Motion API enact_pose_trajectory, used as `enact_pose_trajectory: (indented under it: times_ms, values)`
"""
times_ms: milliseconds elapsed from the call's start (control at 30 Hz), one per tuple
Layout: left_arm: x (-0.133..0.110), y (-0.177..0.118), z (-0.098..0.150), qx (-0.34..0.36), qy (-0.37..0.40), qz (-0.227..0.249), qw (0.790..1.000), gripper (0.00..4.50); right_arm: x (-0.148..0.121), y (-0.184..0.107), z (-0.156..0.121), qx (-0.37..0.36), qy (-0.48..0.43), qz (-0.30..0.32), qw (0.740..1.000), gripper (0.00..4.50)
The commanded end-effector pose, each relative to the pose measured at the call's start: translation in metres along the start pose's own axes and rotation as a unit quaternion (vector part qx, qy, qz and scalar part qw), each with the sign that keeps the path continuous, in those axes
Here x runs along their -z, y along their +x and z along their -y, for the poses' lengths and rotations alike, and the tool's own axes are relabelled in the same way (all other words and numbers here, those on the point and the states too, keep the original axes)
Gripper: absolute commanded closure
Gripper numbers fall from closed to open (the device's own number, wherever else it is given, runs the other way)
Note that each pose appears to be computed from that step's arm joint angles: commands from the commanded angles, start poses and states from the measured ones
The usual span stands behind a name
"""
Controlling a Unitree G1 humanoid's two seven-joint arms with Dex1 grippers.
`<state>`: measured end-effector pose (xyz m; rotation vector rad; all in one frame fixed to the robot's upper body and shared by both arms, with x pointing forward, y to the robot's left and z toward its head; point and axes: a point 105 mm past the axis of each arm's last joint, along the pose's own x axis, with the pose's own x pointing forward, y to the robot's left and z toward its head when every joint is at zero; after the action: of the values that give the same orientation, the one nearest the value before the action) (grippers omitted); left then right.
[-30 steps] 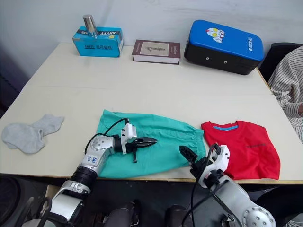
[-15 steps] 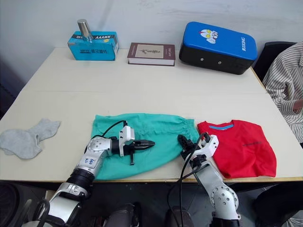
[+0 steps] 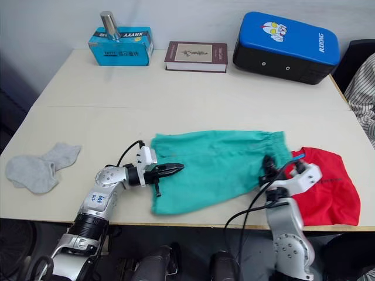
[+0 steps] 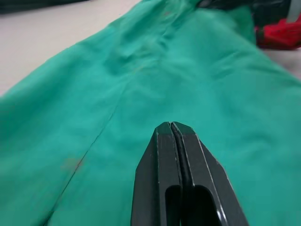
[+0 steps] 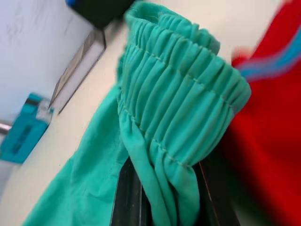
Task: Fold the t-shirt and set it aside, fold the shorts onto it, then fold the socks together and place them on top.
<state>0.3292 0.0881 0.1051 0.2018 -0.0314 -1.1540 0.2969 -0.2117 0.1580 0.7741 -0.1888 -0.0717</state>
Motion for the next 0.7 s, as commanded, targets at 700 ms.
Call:
enact_pose_trajectory:
  times_ms: [700]
  values:
    - [0.012, -0.044, -0.012, -0.1, -0.015, -0.043, 0.994, 4.5, 0.151, -0.023, -0.106, -0.343, -0.295, -0.275, 0.848, 2.86]
